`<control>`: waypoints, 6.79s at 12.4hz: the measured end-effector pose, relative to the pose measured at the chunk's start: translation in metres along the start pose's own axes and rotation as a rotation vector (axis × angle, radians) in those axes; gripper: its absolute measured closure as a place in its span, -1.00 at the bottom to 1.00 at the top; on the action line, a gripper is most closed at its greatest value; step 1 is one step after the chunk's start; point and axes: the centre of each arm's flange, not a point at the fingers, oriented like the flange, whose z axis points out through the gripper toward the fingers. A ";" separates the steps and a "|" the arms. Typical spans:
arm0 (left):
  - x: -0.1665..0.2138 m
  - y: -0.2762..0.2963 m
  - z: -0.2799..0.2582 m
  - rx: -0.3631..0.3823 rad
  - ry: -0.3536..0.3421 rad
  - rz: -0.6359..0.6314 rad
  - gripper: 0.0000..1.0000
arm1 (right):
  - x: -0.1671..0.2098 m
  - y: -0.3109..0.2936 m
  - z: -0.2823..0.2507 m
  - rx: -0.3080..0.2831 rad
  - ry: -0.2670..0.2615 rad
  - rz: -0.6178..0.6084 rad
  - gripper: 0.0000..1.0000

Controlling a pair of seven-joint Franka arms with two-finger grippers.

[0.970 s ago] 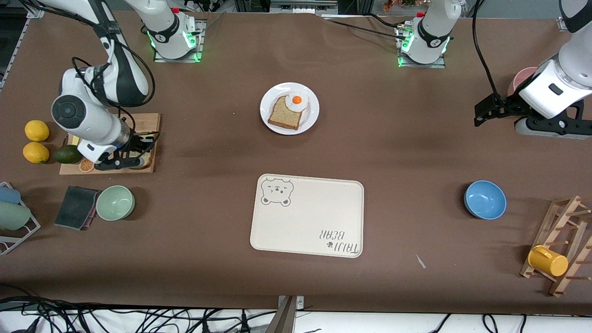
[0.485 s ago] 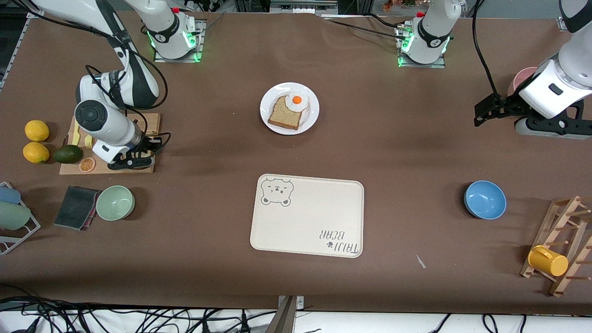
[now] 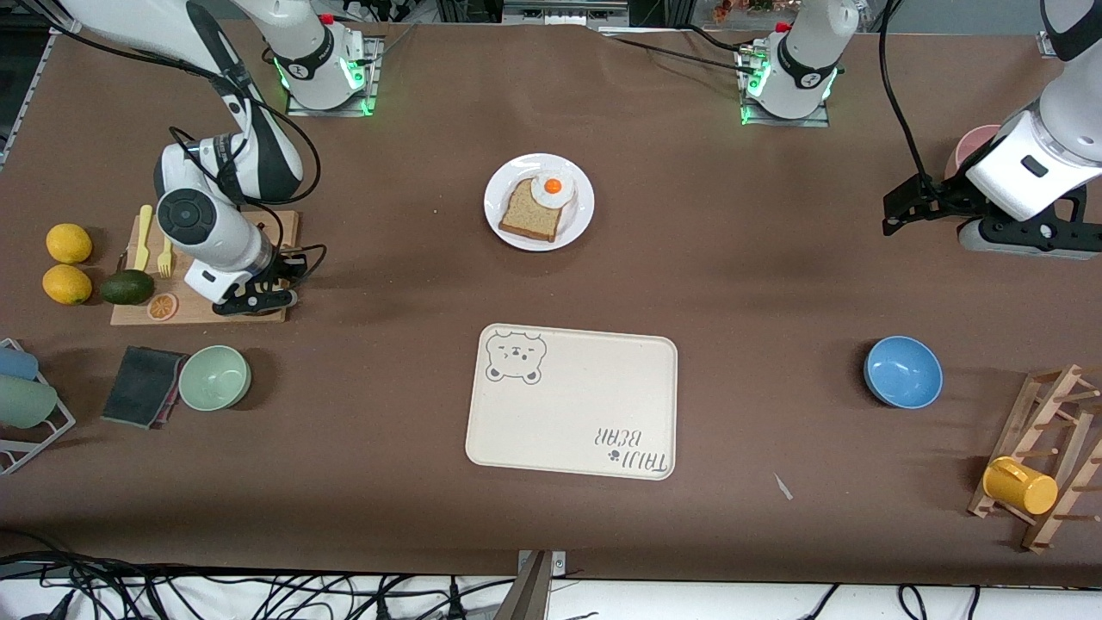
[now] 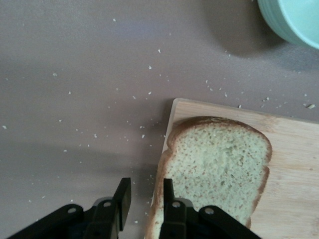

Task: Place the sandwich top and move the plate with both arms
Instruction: 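Reach the right gripper down to the bread slice on the cutting board, then close the right gripper on the bread slice edge, then lift the bread slice and carry it over the white plate, then lower the bread slice onto the egg and bread, open the right gripper, then withdraw the right gripper while the left gripper reaches toward the plate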

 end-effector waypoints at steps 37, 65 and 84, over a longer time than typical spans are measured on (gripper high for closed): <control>0.000 0.000 0.000 0.000 -0.003 0.000 -1.00 | 0.029 -0.184 -0.173 -0.022 -0.016 0.102 0.82; 0.000 -0.001 0.000 0.000 -0.003 -0.001 -1.00 | -0.045 -0.491 -0.081 0.076 -0.139 0.584 0.82; 0.002 0.001 0.009 -0.001 -0.030 0.002 -1.00 | 0.095 -0.200 -0.286 0.141 -0.095 0.372 -1.00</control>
